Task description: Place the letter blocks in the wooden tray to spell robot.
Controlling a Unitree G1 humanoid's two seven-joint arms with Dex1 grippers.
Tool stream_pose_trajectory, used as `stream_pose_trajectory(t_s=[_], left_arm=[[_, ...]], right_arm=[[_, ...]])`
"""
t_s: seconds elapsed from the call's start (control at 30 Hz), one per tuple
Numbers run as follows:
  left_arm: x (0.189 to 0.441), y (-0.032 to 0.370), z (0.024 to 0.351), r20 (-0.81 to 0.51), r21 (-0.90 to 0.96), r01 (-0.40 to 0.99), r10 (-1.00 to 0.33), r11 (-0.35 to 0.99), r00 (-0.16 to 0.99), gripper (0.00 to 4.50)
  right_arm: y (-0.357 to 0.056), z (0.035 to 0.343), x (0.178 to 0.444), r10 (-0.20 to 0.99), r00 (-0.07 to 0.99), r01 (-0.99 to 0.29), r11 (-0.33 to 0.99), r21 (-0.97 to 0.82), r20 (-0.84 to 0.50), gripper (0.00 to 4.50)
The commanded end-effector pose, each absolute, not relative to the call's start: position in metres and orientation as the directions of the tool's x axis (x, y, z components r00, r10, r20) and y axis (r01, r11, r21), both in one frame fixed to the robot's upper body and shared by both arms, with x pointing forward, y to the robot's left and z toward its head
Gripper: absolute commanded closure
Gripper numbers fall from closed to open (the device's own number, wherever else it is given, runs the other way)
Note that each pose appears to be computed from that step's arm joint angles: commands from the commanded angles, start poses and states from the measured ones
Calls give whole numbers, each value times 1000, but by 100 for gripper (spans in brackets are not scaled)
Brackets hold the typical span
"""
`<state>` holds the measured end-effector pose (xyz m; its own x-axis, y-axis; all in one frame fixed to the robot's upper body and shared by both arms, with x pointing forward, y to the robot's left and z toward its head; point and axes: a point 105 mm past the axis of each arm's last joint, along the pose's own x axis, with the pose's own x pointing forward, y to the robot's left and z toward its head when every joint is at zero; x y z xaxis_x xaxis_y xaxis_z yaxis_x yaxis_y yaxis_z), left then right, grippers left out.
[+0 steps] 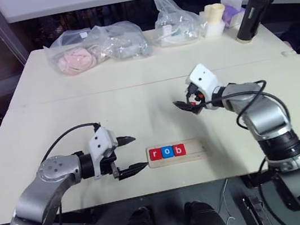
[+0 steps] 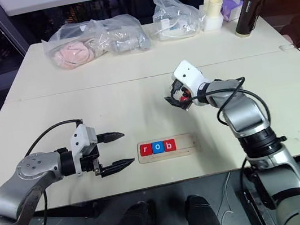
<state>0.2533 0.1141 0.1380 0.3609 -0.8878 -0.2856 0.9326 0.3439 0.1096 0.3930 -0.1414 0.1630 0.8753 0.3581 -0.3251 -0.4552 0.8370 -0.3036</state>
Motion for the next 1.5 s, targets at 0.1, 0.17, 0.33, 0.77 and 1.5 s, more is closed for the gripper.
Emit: stream_pose_trajectory(t_s=[0.1, 0.17, 0.33, 0.77, 1.5], left_arm=[[252, 110, 143, -271, 137, 935, -896, 326, 352, 0], [252, 110, 143, -273, 138, 936, -895, 325, 352, 0], [251, 113, 141, -275, 139, 934, -893, 329, 355, 0], [253, 118, 130, -272, 139, 930, -890, 341, 367, 0], [251, 114, 134, -264, 138, 926, -888, 351, 376, 0]], right_arm=[[-155, 157, 402, 75, 935, -157, 964, -216, -346, 3], [-151, 153, 400, 60, 928, -140, 971, -195, -368, 3], [-143, 140, 395, 54, 900, -127, 982, -141, -432, 3], [-127, 125, 396, 60, 855, -73, 997, -4, -515, 3], [-128, 146, 392, 53, 879, -130, 983, -131, -475, 338]])
